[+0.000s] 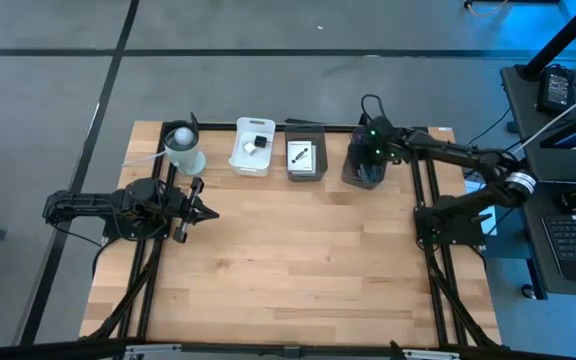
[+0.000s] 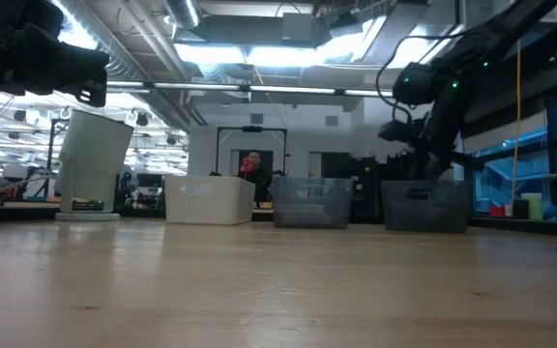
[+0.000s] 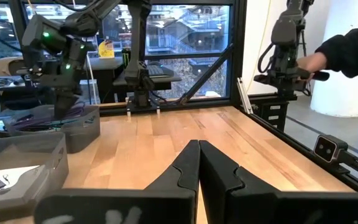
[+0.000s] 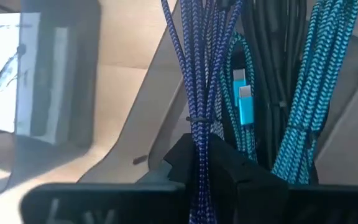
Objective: Pick and place items into bin
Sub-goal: Put the violet charger cable into the right black bin, then return to Home Position
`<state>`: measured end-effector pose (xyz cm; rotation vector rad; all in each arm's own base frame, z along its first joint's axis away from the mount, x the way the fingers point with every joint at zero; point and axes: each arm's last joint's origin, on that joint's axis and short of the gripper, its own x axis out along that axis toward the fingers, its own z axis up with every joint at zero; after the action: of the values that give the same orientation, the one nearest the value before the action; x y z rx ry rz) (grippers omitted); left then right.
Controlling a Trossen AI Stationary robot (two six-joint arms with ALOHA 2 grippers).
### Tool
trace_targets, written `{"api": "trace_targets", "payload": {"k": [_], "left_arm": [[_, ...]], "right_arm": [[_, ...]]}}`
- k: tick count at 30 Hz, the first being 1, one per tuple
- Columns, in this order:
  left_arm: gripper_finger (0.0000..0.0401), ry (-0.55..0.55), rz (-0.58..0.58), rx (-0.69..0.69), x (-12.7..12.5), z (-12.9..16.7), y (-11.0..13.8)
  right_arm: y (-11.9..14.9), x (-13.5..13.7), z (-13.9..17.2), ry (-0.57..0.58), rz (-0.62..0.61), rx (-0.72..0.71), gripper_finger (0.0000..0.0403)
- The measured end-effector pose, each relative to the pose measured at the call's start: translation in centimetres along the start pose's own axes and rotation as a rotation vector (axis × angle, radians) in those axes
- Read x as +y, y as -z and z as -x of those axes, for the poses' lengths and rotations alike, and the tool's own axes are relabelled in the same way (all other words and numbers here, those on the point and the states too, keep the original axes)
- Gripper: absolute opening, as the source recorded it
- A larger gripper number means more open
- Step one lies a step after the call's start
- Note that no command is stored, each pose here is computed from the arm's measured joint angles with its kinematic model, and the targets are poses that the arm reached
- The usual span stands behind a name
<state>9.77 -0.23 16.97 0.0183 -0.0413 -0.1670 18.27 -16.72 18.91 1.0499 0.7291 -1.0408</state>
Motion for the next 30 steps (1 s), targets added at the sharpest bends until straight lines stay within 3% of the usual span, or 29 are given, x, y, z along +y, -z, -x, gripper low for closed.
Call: {"api": "trace_targets", "payload": {"k": [4,14,30], "left_arm": [[0.0002,0.000,0.000,0.000,0.0,0.0,0.0],[0.0002,0.000,0.000,0.000,0.0,0.0,0.0],[0.0002,0.000,0.000,0.000,0.0,0.0,0.0]], "right_arm": [[-0.4,0.0,-0.4,0.015,-0.009,0.009,0.0052],[-0.3,-0.9,0.0,0.106,-0.021,0.005,0.0041],[-0.1,-1.0,0.0,0.125,-0.018,0.027,0.0099]]}}
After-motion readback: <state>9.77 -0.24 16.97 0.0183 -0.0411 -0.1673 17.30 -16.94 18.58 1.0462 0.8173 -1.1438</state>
